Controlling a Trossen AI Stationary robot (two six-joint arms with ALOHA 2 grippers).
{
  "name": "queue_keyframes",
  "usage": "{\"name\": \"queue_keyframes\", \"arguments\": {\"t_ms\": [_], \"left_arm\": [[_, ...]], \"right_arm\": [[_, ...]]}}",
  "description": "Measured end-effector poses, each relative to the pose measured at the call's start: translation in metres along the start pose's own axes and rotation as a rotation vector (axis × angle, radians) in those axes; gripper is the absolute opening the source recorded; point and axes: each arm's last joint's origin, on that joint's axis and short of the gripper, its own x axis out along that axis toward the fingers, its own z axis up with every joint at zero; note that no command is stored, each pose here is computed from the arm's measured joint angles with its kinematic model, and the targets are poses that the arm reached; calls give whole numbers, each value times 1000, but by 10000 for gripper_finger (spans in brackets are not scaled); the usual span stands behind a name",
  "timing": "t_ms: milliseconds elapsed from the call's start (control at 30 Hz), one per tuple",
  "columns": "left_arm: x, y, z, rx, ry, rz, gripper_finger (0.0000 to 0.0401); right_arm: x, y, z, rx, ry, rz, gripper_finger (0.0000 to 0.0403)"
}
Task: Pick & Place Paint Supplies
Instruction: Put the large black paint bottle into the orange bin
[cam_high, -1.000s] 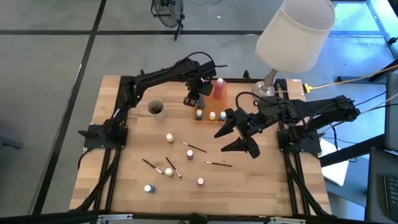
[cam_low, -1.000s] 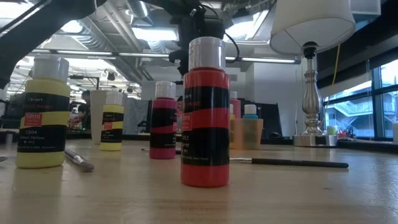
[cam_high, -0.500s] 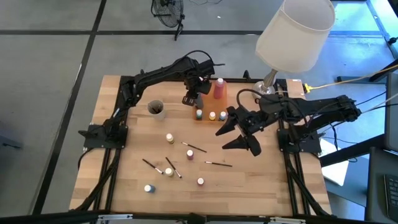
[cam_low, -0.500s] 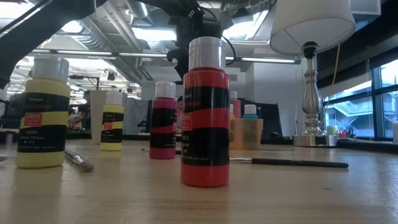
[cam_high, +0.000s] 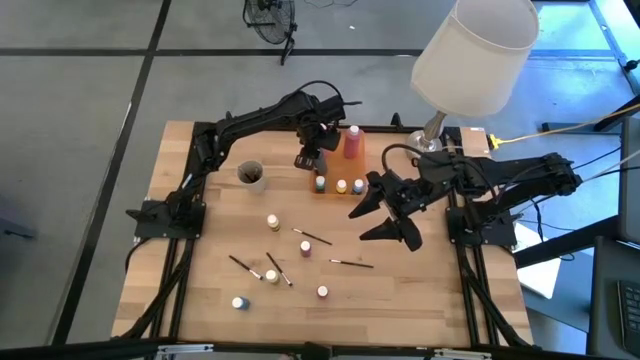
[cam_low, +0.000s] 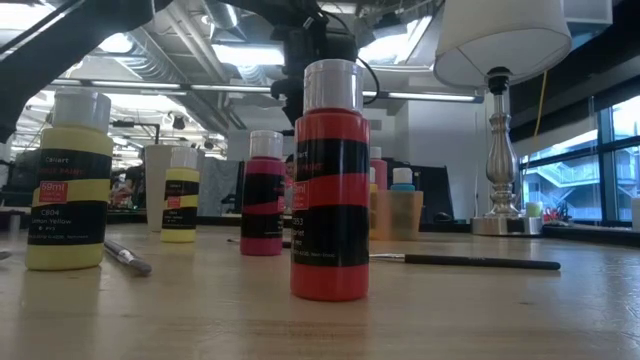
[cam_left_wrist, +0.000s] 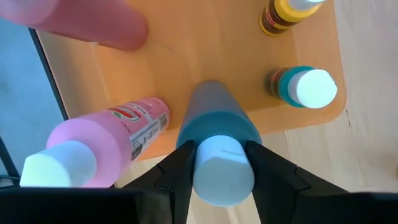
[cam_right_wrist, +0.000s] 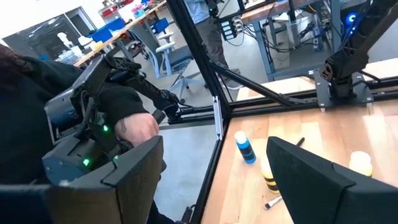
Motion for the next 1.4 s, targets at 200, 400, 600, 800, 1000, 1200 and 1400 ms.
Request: {"name": "queue_keyframes", "arguments": {"t_ms": [200, 400, 600, 800, 1000, 1200, 1400], "left_arm": [[-1, 0, 0, -32, -8, -2, 133], [-3, 2, 0, -42, -9, 17, 139], [-4, 3, -1, -19, -2, 31, 140], [-4, 3, 0, -33, 3, 42, 141], [-4, 3, 0, 0, 0, 41, 141], [-5, 4, 0, 18, 7, 61, 141], [-5, 4, -1, 29, 8, 62, 141]], "right_arm": [[-1, 0, 0, -2, 4, -5, 291], [-1, 0, -1, -1, 10, -6, 291], [-3, 1, 0, -4, 7, -5, 291], [-6, 2, 1, -10, -1, -2, 291], [-7, 1, 1, -10, -2, -5, 291], [-7, 1, 1, -15, -1, -5, 291], [-6, 1, 1, -17, -1, -5, 291]]}}
